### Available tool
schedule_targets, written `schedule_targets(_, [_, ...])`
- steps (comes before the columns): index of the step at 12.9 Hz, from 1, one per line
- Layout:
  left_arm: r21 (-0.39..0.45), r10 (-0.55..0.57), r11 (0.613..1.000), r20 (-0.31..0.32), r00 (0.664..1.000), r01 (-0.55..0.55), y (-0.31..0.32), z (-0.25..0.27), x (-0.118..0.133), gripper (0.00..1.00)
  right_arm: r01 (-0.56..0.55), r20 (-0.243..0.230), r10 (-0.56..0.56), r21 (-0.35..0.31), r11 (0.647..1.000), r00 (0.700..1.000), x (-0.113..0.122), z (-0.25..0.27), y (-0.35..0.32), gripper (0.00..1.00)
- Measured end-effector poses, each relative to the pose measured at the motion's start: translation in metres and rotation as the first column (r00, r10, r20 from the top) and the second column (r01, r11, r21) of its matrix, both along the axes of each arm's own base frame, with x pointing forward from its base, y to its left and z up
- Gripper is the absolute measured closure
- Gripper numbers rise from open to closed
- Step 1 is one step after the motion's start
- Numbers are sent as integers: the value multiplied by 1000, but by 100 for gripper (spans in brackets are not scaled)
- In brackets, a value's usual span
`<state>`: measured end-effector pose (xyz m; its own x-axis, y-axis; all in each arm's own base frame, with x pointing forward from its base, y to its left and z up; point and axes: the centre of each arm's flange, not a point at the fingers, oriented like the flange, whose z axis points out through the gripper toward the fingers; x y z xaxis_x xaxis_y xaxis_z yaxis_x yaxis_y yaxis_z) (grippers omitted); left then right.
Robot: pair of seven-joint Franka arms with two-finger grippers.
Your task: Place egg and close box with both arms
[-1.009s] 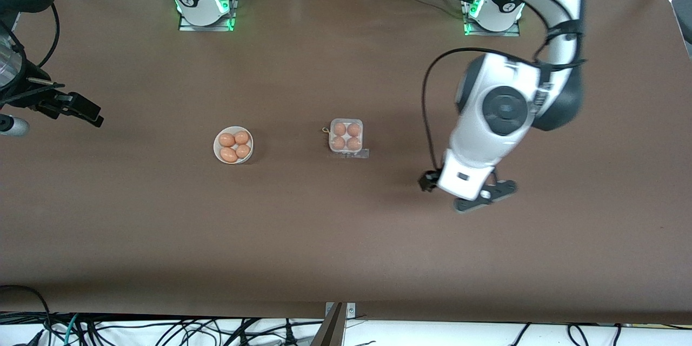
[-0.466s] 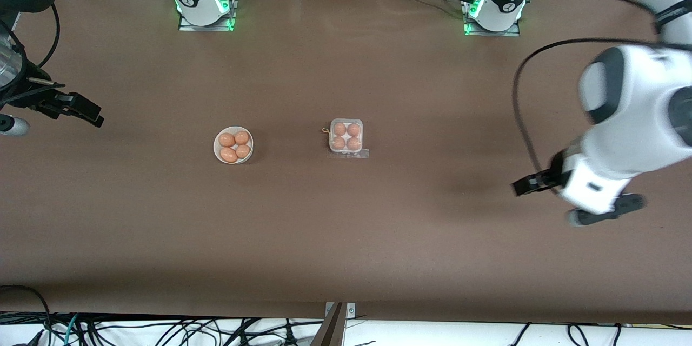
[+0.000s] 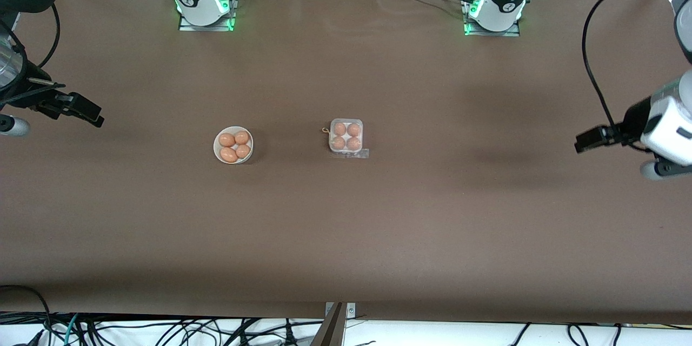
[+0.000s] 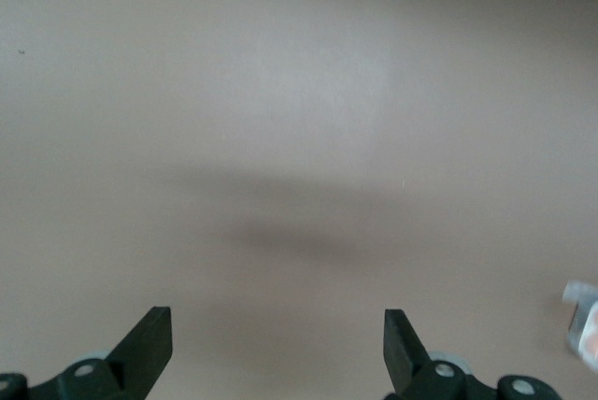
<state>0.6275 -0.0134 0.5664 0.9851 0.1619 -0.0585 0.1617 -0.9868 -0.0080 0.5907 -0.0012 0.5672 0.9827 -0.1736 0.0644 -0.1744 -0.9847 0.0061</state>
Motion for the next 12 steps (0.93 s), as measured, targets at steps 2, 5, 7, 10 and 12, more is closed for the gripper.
schedule_targets(2, [-19,-57,998,-15,998,57,9,6,-28,0,0,0,0,0,1000,1000,0,0,0,0])
schedule_targets(5, [-44,-77,996,-29,997,76,30,12,-68,0,0,0,0,0,1000,1000,0,0,0,0])
schedule_targets(7, [-52,-80,996,-42,996,78,35,10,-86,0,0,0,0,0,1000,1000,0,0,0,0])
schedule_targets(10, [21,-100,995,-55,993,102,37,10,-93,0,0,0,0,0,1000,1000,0,0,0,0])
schedule_targets(12, [27,-107,994,-53,993,109,34,12,-94,0,0,0,0,0,1000,1000,0,0,0,0])
